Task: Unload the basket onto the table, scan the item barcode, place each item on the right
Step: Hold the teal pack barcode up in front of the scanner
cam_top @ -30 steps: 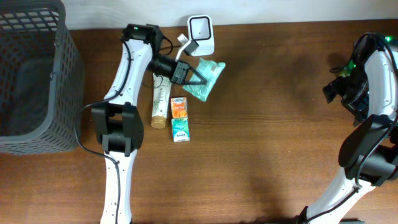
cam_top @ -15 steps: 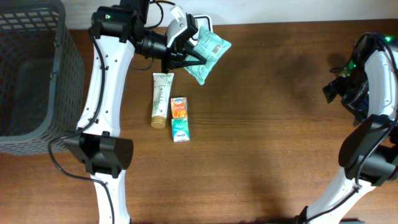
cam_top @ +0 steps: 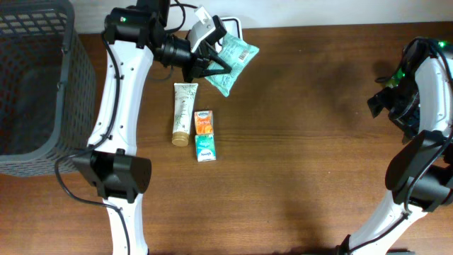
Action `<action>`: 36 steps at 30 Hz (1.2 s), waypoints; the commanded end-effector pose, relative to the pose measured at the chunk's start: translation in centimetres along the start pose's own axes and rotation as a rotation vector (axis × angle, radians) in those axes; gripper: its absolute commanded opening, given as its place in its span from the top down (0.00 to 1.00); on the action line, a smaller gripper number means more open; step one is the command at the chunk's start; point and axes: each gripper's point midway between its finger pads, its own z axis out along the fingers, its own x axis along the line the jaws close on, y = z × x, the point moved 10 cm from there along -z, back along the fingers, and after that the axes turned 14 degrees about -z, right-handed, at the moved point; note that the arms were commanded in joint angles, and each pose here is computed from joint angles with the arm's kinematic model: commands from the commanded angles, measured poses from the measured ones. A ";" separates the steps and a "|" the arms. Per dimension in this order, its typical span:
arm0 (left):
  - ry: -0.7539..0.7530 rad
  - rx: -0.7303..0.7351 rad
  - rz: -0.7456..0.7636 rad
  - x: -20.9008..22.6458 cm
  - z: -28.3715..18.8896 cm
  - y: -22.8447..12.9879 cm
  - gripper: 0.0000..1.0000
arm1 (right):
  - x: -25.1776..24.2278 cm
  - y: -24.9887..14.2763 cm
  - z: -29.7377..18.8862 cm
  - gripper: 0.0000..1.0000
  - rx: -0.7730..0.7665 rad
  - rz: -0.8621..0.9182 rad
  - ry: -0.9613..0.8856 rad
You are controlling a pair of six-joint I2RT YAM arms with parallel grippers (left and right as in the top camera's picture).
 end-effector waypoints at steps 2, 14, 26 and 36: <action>0.062 0.122 -0.318 2.3 3.6 -2.5 1.00 | -0.1 0.0 -0.7 0.01 -0.021 0.012 0.009; 0.980 0.317 -0.479 5.3 16.5 -7.0 1.00 | -0.1 0.0 -0.7 0.01 -0.021 0.012 0.008; 1.045 0.520 -0.311 2.5 25.2 -11.0 0.71 | -0.1 0.0 -0.7 0.01 -0.021 0.012 0.008; 1.347 0.483 -0.123 0.8 24.1 -8.6 1.00 | -0.1 0.0 -0.7 0.01 -0.021 0.012 0.009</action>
